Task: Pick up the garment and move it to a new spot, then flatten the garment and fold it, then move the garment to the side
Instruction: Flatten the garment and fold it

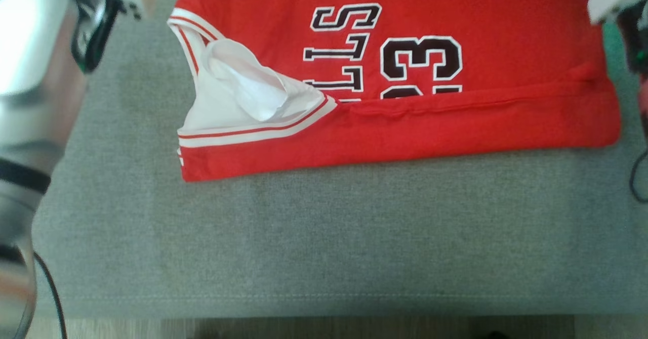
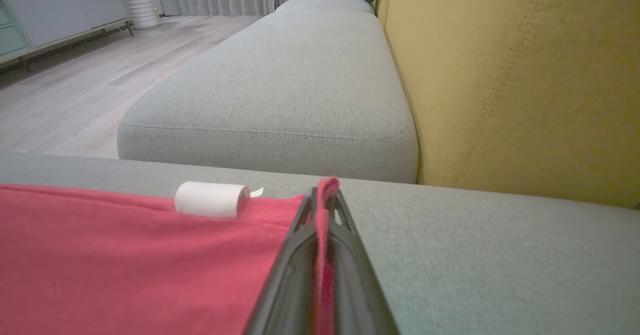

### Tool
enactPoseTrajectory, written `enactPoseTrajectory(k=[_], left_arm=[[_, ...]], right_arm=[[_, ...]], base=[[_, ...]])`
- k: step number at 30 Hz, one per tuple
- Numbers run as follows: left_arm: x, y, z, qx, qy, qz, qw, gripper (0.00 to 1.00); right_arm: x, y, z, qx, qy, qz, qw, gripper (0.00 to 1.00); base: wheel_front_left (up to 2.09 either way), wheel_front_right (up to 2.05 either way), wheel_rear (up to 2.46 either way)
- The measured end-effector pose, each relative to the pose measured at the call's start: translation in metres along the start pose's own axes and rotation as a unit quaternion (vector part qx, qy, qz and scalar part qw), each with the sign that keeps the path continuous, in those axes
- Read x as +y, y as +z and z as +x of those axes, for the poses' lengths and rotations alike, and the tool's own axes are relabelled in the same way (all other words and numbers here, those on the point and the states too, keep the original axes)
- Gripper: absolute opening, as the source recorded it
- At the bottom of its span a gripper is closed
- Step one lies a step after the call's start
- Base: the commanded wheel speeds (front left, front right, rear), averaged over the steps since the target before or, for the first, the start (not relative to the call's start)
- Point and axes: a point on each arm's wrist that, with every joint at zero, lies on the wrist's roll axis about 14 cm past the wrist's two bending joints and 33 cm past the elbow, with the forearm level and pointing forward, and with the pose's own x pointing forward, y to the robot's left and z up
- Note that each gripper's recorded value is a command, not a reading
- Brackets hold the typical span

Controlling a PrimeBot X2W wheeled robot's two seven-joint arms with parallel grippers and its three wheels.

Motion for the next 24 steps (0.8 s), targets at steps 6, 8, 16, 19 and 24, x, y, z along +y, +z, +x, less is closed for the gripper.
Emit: enactPoseTrajectory(k=[6, 8, 16, 19, 24], left_arm=[[-0.008, 0.01, -0.028, -0.012, -0.014, 0.005, 1.0, 0.0], [-0.011, 0.012, -0.04, -0.015, -0.019, 0.006, 1.0, 0.0], [-0.034, 0.009, -0.098, 0.0, -0.043, 0.008, 0.999, 0.0], [-0.043, 0.008, -0.116, 0.008, -0.048, 0.002, 0.999, 0.0], [-0.058, 0.004, -0.142, 0.028, -0.06, -0.005, 0.998, 0.0]], right_arm=[[-0.003, -0.005, -0.027, 0.005, -0.004, 0.02, 1.0, 0.0], [-0.004, -0.002, -0.036, 0.002, -0.005, 0.027, 1.0, 0.0], [0.002, -0.022, -0.082, 0.043, 0.006, 0.046, 0.998, 0.0], [0.004, -0.029, -0.096, 0.061, 0.01, 0.048, 0.997, 0.0], [0.007, -0.04, -0.117, 0.095, 0.018, 0.048, 0.994, 0.0]], base=[[0.0, 0.0, 0.0], [0.0, 0.0, 0.0], [0.0, 0.0, 0.0], [0.0, 0.0, 0.0], [0.0, 0.0, 0.0]])
